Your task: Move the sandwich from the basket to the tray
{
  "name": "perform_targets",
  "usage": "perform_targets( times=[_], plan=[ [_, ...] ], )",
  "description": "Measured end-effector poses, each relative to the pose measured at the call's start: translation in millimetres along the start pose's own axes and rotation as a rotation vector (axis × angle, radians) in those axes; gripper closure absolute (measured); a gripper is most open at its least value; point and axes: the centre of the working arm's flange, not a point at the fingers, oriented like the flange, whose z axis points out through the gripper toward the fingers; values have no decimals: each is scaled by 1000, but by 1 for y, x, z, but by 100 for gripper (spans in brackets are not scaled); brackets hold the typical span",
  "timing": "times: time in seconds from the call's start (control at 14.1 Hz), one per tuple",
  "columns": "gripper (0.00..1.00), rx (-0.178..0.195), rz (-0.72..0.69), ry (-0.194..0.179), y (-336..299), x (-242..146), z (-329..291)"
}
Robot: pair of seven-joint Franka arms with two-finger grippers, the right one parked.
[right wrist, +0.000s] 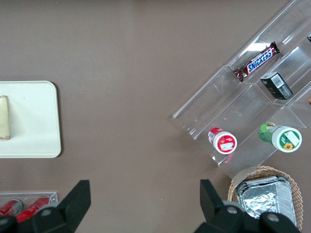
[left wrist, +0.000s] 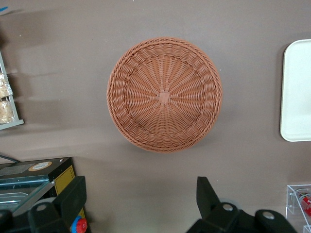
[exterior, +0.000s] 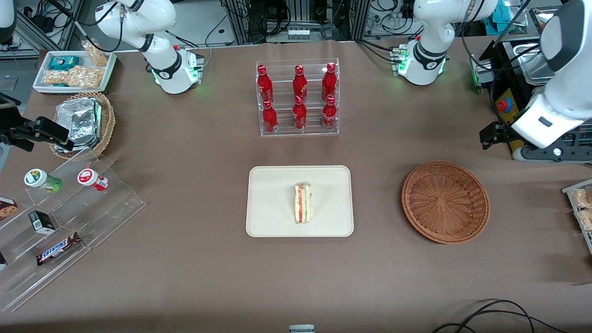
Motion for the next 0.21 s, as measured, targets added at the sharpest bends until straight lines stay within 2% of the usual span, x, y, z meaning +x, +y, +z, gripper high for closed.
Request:
perform_targets(
  times=[0.21],
  plan=[
    [0, -5, 8, 9, 5, 1, -2]
  ],
)
